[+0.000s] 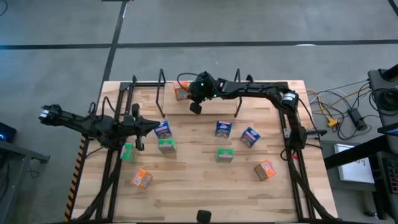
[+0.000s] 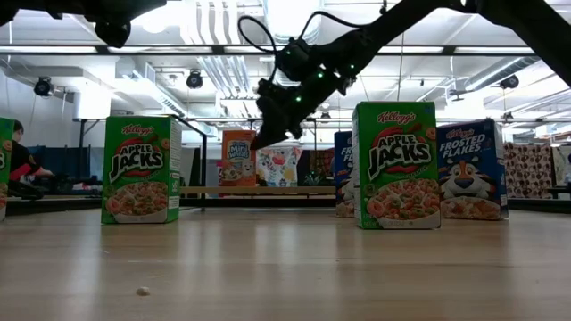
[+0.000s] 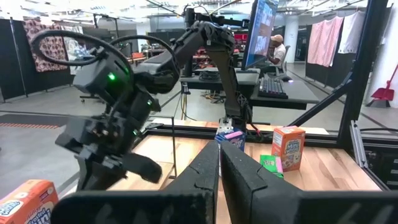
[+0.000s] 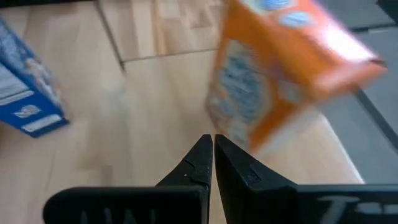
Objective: Stack cereal on shelf
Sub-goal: Put the center orange cereal box on the shelf
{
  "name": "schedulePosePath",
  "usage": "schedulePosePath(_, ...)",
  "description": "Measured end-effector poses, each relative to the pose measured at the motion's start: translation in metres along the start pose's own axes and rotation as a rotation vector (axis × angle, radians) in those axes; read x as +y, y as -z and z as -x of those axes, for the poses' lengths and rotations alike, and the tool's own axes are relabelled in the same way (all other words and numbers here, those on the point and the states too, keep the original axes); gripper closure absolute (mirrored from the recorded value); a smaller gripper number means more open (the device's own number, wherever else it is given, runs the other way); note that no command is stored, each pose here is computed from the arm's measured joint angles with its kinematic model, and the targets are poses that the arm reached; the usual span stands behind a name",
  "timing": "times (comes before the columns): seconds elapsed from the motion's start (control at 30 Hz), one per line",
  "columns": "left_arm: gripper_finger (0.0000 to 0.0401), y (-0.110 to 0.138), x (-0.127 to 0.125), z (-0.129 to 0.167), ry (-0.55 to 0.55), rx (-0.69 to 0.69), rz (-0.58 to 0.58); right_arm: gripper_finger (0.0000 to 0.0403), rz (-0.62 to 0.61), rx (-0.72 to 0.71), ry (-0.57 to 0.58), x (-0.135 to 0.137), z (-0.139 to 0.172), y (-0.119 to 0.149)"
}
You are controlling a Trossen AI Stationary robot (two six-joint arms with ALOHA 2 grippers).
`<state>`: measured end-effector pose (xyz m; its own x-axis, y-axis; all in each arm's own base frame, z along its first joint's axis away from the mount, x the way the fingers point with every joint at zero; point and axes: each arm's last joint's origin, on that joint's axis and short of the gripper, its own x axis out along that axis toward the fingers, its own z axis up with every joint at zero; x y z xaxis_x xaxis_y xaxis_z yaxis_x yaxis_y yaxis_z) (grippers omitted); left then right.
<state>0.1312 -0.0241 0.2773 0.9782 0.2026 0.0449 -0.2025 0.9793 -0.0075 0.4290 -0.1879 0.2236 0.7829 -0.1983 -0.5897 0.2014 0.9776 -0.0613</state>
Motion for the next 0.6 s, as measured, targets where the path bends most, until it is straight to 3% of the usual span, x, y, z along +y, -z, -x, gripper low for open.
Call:
schedulePosePath(0.27,0.0401,0.000,0.000,0.000,0.000,-0.002,0.001,0.0394,0.050,-0.088,0.016,0.011,-0.029,0.006)
schedulePosePath(0.6,0.0401,0.000,0.000,0.000,0.000,-0.002,0.001,0.0394,0.049,-0.193,0.152,0.006,-0.046,0.007)
